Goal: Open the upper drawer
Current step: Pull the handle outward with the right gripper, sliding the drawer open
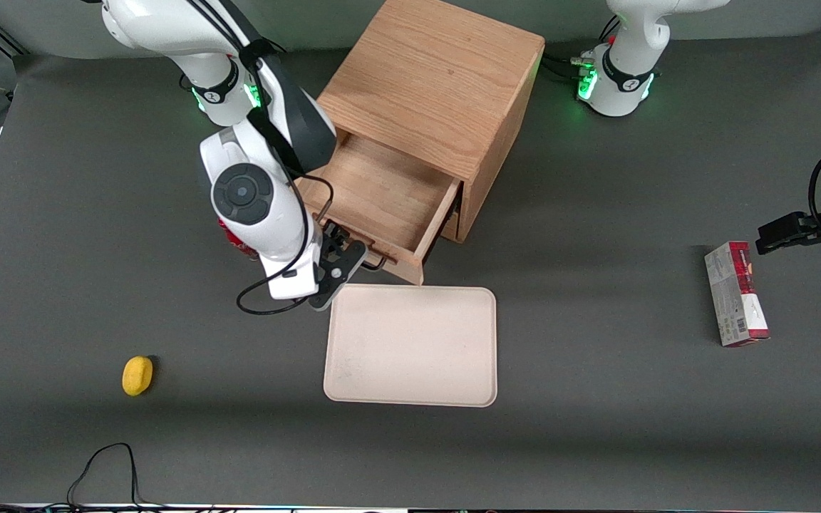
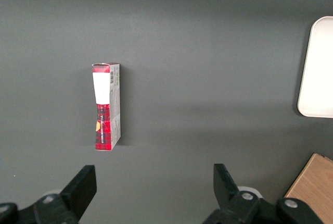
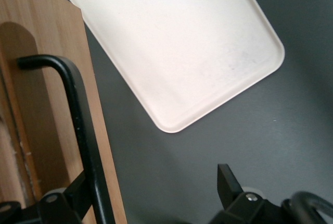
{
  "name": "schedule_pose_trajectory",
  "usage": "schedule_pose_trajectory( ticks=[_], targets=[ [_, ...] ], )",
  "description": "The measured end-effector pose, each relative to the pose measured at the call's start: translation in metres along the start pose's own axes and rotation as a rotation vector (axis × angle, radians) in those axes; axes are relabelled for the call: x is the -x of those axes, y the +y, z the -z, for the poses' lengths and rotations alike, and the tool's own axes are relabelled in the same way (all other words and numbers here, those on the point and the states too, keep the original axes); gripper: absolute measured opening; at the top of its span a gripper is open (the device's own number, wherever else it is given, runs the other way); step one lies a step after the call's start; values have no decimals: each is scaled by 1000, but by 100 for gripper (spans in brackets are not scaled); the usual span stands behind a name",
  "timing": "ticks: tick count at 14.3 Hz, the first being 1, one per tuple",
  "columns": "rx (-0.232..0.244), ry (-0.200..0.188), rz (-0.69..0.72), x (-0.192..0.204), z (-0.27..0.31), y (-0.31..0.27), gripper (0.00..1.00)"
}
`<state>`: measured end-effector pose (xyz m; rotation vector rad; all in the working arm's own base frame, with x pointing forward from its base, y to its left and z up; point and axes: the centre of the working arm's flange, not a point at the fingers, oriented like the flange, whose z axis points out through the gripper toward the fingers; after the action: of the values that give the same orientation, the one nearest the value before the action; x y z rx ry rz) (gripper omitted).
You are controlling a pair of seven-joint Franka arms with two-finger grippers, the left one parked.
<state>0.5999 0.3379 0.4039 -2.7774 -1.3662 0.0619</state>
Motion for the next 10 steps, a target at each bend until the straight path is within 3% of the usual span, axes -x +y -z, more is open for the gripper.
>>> schedule_pose_trajectory(
  ticks=[10],
  targets=[
    [-12, -35, 9, -3, -2, 55, 100]
  ],
)
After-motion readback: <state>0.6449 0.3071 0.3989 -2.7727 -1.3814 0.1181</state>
